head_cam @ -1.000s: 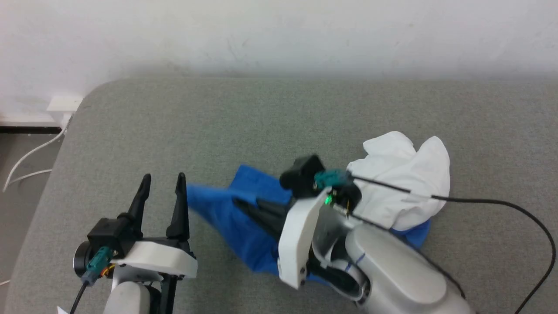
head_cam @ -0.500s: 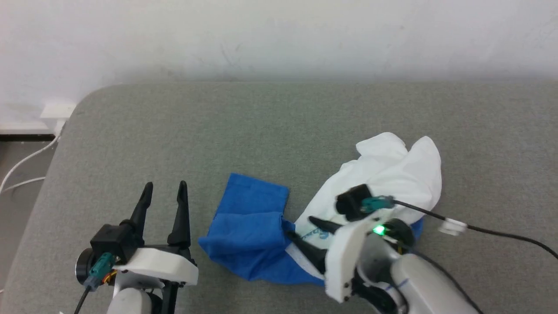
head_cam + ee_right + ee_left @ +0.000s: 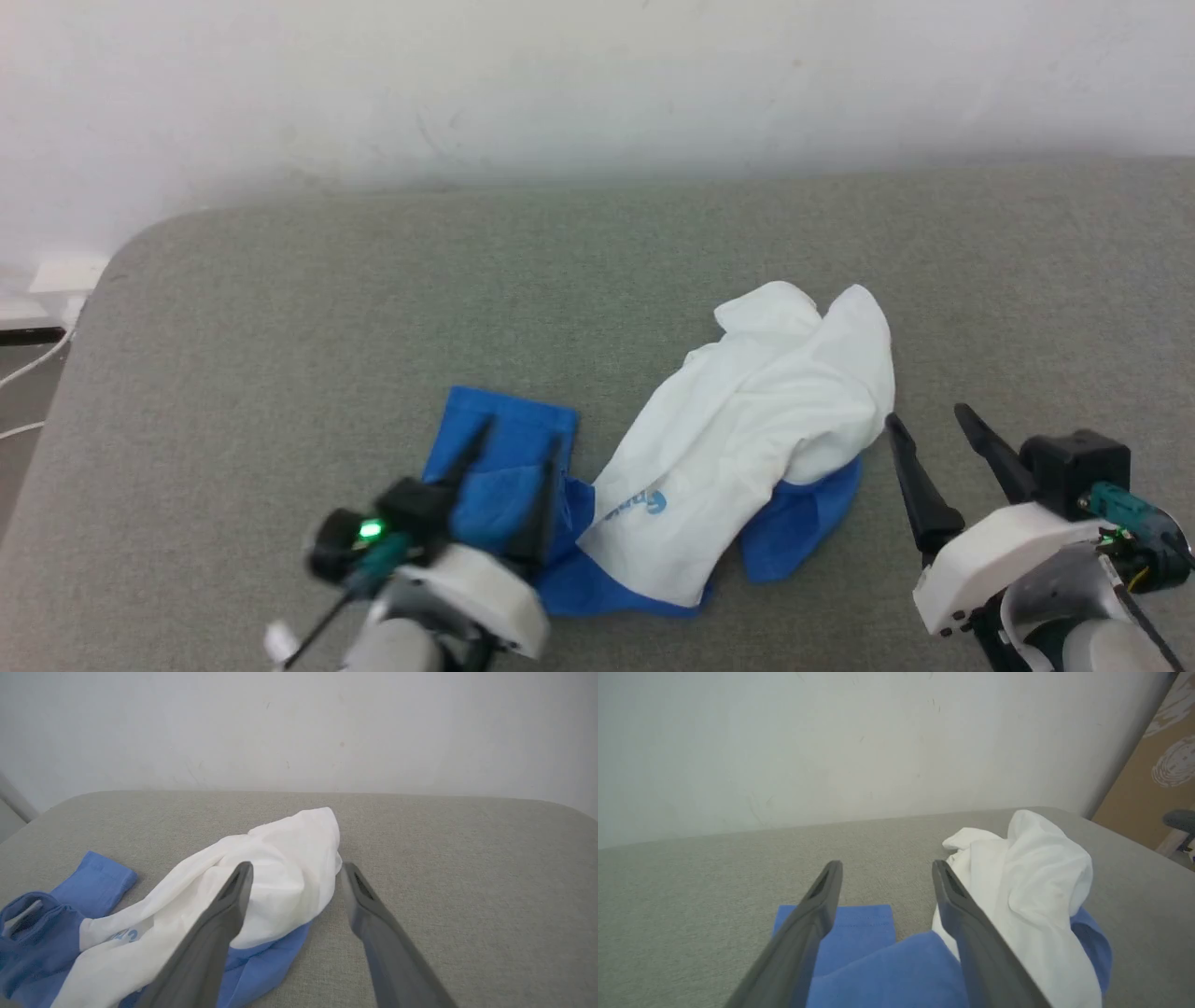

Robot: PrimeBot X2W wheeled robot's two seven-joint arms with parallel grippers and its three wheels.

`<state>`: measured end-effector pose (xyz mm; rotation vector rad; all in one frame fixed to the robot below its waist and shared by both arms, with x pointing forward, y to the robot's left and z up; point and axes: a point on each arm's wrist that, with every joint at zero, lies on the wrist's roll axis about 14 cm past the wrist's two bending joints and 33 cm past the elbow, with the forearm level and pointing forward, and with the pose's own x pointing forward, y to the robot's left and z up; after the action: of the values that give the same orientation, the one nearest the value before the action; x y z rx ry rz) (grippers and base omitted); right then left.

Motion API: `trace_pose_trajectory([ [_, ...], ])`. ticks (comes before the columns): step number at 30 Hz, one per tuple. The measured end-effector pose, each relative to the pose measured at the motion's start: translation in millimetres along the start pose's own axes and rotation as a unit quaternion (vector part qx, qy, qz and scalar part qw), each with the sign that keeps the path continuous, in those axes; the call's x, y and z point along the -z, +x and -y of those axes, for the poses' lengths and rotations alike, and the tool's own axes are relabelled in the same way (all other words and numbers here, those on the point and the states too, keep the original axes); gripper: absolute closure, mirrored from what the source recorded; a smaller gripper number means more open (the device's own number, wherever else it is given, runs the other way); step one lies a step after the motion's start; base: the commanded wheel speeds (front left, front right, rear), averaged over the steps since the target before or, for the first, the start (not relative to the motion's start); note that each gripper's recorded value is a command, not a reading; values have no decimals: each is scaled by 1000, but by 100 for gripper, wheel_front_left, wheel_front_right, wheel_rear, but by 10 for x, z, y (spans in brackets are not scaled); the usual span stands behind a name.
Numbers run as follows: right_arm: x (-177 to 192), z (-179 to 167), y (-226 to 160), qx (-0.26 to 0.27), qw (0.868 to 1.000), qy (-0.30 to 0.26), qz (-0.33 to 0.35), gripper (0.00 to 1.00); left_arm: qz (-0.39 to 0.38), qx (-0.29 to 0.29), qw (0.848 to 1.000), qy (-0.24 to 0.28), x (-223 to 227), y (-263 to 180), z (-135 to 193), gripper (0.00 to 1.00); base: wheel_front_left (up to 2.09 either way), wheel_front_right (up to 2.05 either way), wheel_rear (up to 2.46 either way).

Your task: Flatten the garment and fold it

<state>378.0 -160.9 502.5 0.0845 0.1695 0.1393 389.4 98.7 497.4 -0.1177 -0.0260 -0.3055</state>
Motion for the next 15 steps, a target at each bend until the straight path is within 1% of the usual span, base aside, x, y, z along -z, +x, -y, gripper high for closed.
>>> trace_pose_trajectory([
  [2, 35, 58, -45, 12, 1000, -2, -2, 0, -36, 54, 998, 7, 135, 61, 297, 0, 0, 0, 0],
  [4, 61, 81, -68, 17, 1000, 1, -5, 0, -89, 99, 991, 19, 320, 87, 516, 0, 0, 0, 0],
  [6, 71, 98, -84, 20, 1000, 4, -6, 0, -151, 124, 980, 36, 525, 92, 582, 0, 0, 0, 0],
  [8, 87, 112, -103, 23, 1000, 14, -7, 0, -212, 132, 967, 58, 711, 89, 536, 0, 0, 0, 0],
  [11, 106, 138, -131, 27, 999, 26, -6, 0, -293, 135, 942, 91, 925, 82, 439, 0, 0, 0, 0],
  [14, 147, 172, -159, 33, 999, 38, -10, 0, -384, 135, 907, 111, 1158, -16, 377, 0, 0, 0, 0],
  [15, 155, 181, -168, 34, 999, 41, -9, 0, -405, 136, 897, 114, 1186, -25, 371, 43, 0, 0, 0],
])
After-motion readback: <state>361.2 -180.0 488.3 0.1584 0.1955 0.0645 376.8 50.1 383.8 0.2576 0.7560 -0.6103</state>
